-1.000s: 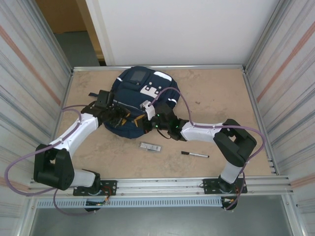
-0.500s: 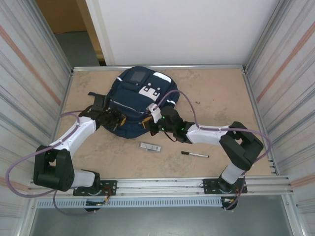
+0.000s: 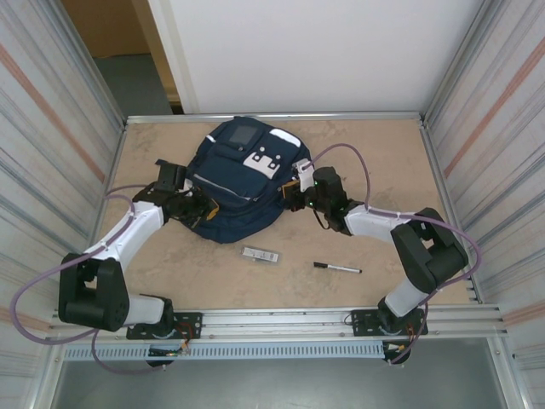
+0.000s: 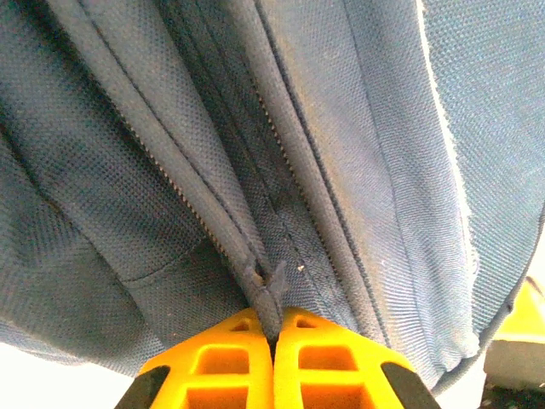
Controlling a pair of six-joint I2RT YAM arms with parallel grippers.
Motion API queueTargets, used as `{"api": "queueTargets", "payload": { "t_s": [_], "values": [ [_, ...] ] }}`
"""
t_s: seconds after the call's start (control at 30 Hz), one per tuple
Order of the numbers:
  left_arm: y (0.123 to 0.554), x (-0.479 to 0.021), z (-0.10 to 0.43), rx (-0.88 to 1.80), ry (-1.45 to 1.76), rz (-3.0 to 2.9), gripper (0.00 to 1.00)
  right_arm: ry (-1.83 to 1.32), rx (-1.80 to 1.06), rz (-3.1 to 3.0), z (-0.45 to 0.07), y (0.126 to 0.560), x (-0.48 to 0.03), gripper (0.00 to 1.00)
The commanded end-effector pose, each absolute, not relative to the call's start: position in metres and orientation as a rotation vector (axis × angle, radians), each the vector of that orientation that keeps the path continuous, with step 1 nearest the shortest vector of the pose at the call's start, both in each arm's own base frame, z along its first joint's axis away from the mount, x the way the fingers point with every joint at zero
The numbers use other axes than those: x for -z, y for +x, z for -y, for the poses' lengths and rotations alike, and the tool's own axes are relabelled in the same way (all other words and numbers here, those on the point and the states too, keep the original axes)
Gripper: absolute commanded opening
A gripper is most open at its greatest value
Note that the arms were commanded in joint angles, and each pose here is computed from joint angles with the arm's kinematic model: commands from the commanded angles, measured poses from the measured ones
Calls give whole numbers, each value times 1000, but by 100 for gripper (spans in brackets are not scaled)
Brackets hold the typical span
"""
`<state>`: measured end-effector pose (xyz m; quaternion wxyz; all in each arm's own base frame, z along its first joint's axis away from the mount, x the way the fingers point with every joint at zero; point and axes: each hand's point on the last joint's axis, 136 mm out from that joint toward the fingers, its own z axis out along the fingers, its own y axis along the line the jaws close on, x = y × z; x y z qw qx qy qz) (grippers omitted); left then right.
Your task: Pack the student bag
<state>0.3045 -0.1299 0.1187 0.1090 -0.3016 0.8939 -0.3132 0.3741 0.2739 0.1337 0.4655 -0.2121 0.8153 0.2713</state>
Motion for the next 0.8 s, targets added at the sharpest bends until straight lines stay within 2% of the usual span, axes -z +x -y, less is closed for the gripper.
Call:
{"api": "queueTargets", "payload": {
  "t_s": [0.0,0.13,0.27,0.37,0.4,0.47,0.5,0.63,0.77],
  "values": [
    [292,-122,125,887,-773,-2682,0,-486,-626,-1989,-264,395,-139,0],
    [285,-122,122,891,-763,-2659,0,-459,-602,-2008,-255,399,-132,4],
    [280,-131,135,1007,-678,-2656,1,-486,-645,-2010,-256,394,-131,10],
    [276,-137,136,1020,-660,-2652,18,-513,-644,-2005,-255,386,-139,15],
    [274,-139,135,1018,-669,-2650,23,-512,-629,-2009,-252,386,-140,18],
    [272,-144,131,1017,-696,-2631,40,-518,-600,-2021,-247,384,-142,28],
    [272,-145,130,1014,-716,-2619,46,-521,-595,-2026,-245,383,-145,31],
    [282,-150,126,1010,-771,-2545,54,-506,-525,-2058,-234,377,-156,31],
    [294,-143,123,981,-832,-2539,56,-605,-443,-2037,-238,367,-168,33]
  ]
}}
